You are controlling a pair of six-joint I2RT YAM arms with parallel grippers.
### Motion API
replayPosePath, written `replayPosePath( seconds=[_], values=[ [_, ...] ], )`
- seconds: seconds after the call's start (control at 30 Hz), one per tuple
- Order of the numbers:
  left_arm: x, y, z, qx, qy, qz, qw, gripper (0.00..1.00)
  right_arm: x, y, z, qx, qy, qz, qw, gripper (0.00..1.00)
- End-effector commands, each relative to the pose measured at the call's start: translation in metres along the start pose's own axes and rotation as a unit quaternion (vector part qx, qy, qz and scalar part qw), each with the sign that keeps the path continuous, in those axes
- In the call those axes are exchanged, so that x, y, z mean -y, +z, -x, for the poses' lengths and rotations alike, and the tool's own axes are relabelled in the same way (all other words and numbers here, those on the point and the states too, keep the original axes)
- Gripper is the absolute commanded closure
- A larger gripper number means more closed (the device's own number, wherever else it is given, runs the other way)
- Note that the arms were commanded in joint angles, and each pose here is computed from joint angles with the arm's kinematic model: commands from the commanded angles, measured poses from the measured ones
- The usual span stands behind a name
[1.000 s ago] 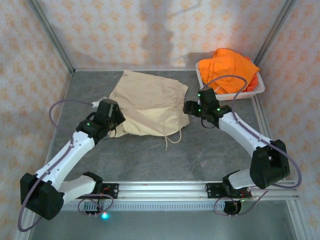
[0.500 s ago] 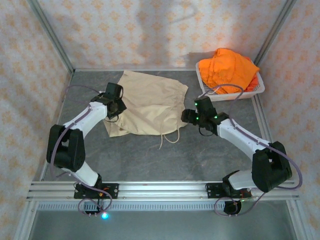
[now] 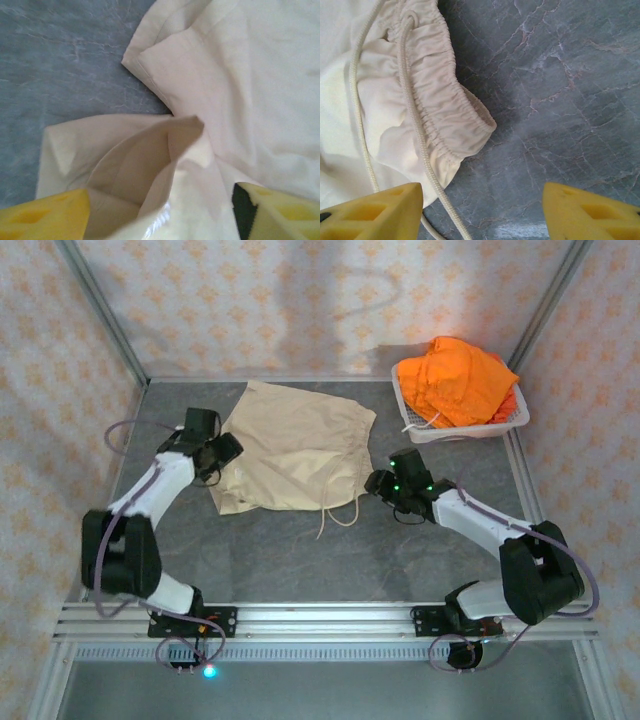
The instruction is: Fold and stack the shorts
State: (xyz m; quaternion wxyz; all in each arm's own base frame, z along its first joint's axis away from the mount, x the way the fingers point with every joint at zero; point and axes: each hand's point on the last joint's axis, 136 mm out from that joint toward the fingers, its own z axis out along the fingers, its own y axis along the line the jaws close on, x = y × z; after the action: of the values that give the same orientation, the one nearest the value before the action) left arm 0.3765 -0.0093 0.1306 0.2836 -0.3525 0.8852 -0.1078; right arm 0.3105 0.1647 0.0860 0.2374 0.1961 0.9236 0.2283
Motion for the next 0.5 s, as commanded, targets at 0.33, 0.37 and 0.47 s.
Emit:
replayPosePath(
  seconds=[0.33,0.37,0.47],
  values=[
    [-0.060,-0.004,-0.058,-0.012,-0.088,-0.013,0.996,0.30,-0.013,-0.009,0.006,0.022,0.042,0.043,0.998,0.40],
    [-0.057,-0.001,-0.059,-0.017,-0.091,-0.021,0.996,0.32,-0.014,-0.009,0.006,0.021,0.043,0.044,0.998,0.40],
    [-0.053,0.007,-0.058,-0.019,-0.095,-0.027,0.995,0.33,-0.013,-0.012,0.006,0.023,0.042,0.045,0.998,0.40]
  ],
)
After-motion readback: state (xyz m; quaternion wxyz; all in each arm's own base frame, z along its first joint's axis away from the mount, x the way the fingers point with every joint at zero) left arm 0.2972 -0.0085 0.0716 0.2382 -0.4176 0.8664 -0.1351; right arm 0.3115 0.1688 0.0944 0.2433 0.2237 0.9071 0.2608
